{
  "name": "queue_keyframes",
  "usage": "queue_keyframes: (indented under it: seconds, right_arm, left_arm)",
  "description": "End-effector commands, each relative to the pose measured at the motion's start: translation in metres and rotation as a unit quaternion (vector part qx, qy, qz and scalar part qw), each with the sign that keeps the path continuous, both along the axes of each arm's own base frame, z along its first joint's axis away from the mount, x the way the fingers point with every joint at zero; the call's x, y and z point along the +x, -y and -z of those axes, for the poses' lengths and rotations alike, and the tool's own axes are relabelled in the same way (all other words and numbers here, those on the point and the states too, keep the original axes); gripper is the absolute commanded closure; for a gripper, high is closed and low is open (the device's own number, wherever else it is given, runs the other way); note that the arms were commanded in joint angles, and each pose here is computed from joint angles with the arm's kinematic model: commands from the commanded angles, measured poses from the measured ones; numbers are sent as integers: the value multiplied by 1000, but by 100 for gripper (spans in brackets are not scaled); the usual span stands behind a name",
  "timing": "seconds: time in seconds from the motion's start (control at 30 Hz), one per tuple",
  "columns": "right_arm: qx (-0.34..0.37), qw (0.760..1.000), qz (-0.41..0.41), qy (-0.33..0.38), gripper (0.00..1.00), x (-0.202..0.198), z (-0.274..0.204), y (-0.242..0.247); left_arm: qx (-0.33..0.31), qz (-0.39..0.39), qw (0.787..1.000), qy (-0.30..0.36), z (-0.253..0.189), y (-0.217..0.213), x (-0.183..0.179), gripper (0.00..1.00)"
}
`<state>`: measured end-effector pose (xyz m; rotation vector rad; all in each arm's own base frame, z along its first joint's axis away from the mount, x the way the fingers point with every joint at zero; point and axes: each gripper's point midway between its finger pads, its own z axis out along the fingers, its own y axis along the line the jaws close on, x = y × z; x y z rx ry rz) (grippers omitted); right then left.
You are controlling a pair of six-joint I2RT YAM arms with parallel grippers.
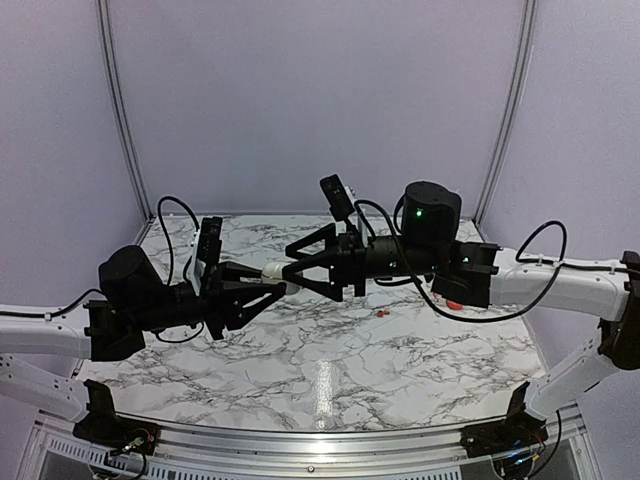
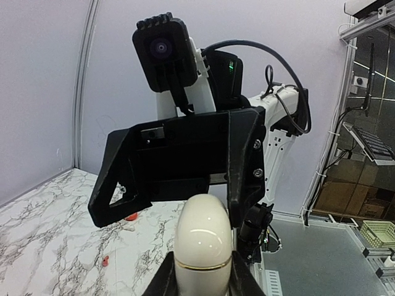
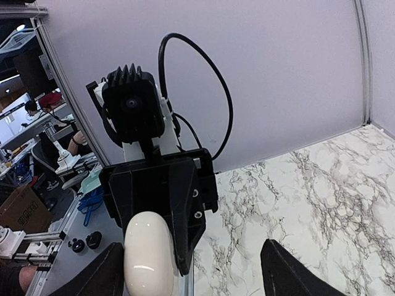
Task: Insert the wireless bluetooth earbuds into the charging case
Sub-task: Open the charging case.
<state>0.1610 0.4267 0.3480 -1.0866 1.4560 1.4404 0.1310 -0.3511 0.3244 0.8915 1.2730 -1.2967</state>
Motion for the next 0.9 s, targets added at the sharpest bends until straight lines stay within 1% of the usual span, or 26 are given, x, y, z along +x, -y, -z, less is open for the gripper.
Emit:
queue_keyframes:
  seconds: [0.0, 0.2, 0.4, 0.67, 0.8, 0.87]
  right_arm:
    - [5, 999, 34, -5, 26, 20, -12, 3]
    - [3, 999, 52, -17, 26, 34, -11, 10]
    - [-8, 998, 62, -20, 27, 44, -7, 12]
    - [-3, 998, 64, 12, 27, 41, -25, 30]
    - [-3, 998, 67, 14, 27, 36, -30, 45]
    - [-14, 997, 80, 1, 26, 41, -21, 52]
  left_arm:
    - [-7, 14, 1000, 17, -8, -1, -7, 99]
    - [-1, 25, 999, 23, -5, 0, -11, 99]
    - [-1, 22, 1000, 15, -6, -1, -10, 100]
    - [8, -7, 1000, -2, 5, -2, 1, 100]
    - [16, -33, 999, -6, 7, -3, 10, 100]
    - [22, -43, 999, -6, 9, -4, 14, 100]
